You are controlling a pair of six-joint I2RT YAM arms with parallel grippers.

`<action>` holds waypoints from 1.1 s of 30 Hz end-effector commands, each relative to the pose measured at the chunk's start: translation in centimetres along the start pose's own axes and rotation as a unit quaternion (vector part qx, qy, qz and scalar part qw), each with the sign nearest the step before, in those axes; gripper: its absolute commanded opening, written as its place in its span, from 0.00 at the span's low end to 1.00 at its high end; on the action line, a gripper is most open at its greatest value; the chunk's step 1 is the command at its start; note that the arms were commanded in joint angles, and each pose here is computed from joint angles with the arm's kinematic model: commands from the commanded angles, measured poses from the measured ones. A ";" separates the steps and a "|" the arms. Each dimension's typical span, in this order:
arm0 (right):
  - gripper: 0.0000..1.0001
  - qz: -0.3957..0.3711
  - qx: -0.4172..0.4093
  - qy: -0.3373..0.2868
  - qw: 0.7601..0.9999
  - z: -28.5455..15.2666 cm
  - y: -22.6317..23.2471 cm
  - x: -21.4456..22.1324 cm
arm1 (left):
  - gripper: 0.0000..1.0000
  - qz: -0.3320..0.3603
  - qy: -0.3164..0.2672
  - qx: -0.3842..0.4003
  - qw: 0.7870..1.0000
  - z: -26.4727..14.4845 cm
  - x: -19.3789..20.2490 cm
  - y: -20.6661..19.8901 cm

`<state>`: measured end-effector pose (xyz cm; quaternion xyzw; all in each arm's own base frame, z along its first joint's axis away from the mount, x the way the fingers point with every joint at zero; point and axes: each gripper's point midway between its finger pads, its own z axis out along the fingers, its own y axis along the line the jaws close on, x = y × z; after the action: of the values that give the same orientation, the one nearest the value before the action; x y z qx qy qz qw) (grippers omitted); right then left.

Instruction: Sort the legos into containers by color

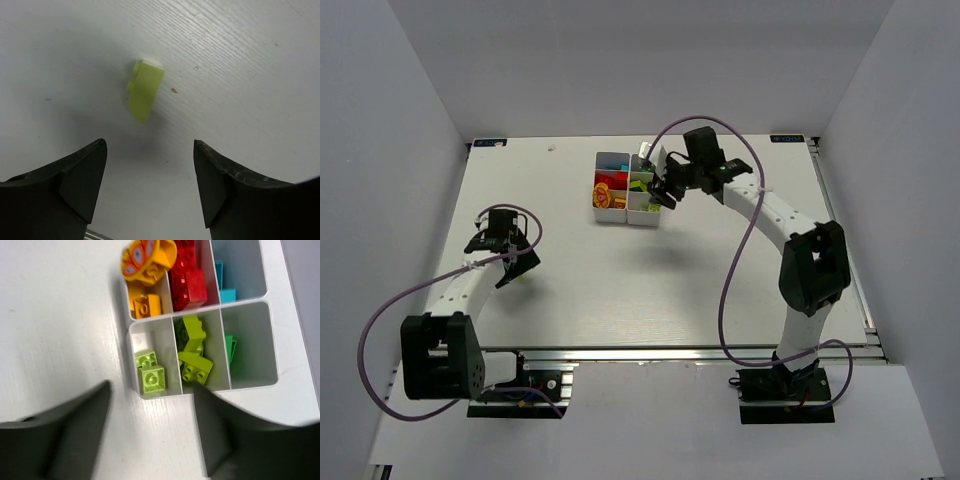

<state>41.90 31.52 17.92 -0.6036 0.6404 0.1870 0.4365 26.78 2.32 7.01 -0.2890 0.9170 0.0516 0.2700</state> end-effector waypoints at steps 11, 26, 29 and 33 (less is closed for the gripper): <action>0.46 0.008 -0.065 -0.078 0.995 -3.4 3.0 -4.6 | 0.68 0.031 -0.004 -0.032 0.999 5.0 -3.4 0.2; 0.38 0.025 -0.040 -0.084 0.995 -4.8 1.7 -4.7 | 0.16 0.009 -0.008 0.114 0.993 3.4 -4.4 -5.0; 0.16 0.045 -0.025 -0.089 0.995 -5.3 0.9 -4.8 | 0.12 0.002 -0.030 0.210 0.977 0.9 -5.1 -8.5; 0.04 0.070 0.003 -0.094 0.993 -5.9 -0.4 -4.6 | 0.11 -0.012 -0.044 0.347 0.937 -3.6 -5.5 -14.5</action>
<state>39.35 30.38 22.19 -0.5634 0.6387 0.2709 0.4487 35.34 -2.43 9.36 -0.2276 0.8990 -0.1309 0.3505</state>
